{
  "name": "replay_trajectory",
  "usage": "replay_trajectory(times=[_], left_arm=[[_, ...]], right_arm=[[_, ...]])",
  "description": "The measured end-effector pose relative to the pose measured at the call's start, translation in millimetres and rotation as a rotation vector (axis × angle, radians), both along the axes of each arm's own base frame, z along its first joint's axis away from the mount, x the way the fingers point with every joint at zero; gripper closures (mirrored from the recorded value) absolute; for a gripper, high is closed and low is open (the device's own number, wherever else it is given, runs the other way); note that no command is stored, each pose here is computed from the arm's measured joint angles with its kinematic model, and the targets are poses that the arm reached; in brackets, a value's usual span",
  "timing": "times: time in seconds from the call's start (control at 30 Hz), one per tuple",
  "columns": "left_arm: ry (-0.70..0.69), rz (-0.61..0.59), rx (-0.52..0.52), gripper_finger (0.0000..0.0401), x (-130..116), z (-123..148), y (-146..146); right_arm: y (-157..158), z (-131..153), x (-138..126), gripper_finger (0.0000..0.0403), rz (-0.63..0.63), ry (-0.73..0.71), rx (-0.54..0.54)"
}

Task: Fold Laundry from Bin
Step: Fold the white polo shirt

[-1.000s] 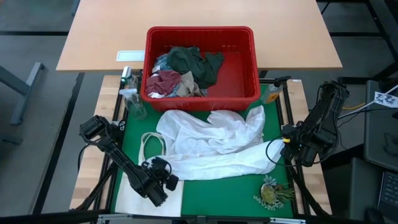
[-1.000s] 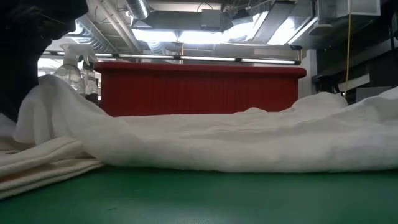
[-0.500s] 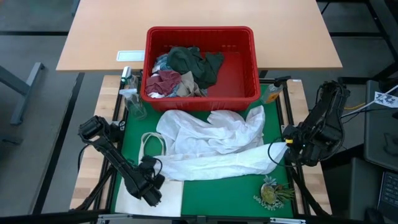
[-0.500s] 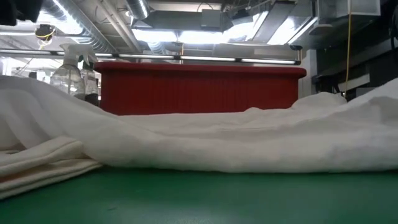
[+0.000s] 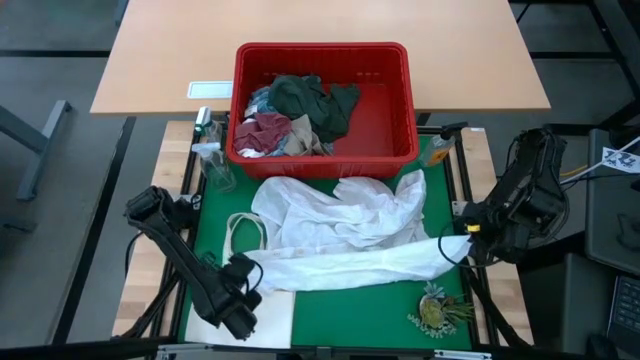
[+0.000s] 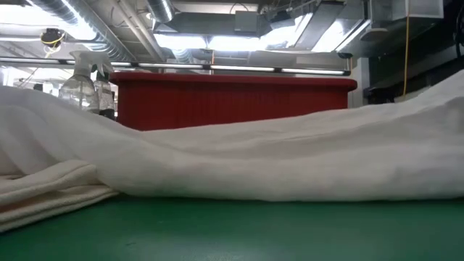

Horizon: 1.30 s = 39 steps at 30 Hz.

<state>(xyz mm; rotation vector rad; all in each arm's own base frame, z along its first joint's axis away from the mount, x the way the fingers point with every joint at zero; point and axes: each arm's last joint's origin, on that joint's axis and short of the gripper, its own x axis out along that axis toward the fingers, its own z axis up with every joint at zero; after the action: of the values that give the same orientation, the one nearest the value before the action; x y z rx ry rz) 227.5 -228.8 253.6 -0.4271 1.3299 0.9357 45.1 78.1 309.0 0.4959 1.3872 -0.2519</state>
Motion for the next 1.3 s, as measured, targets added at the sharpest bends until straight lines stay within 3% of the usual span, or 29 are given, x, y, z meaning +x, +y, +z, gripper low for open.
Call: replay_trajectory(times=[0.23, 0.33, 0.6, 0.8, 1.1, 1.3], left_arm=[[-0.286, -0.101, 0.157, 0.0401, 16, 14, 1], [-0.349, -0.097, 0.204, 0.0401, 22, 15, 6], [-0.393, -0.154, 0.162, 0.0353, 48, 14, 15], [-0.503, -0.282, 0.152, 0.0302, 78, 16, 21], [-0.525, -0.449, 0.176, 0.0270, 110, 12, 32], [-0.497, -0.471, 0.201, 0.0270, 120, 4, 40]], right_arm=[[0, -1, 0, 0.0394, 0.002, 0.009, -0.003], [0, -1, 0, 0.0371, 0.002, 0.009, -0.003], [-1, -1, 2, 0.0260, -0.014, -0.068, -0.044], [0, 0, 6, 0.0220, -0.019, -0.179, -0.094], [32, 1, 29, 0.0217, 0.274, -0.439, -0.150], [58, -8, 43, 0.0217, 0.438, -0.461, -0.250]])
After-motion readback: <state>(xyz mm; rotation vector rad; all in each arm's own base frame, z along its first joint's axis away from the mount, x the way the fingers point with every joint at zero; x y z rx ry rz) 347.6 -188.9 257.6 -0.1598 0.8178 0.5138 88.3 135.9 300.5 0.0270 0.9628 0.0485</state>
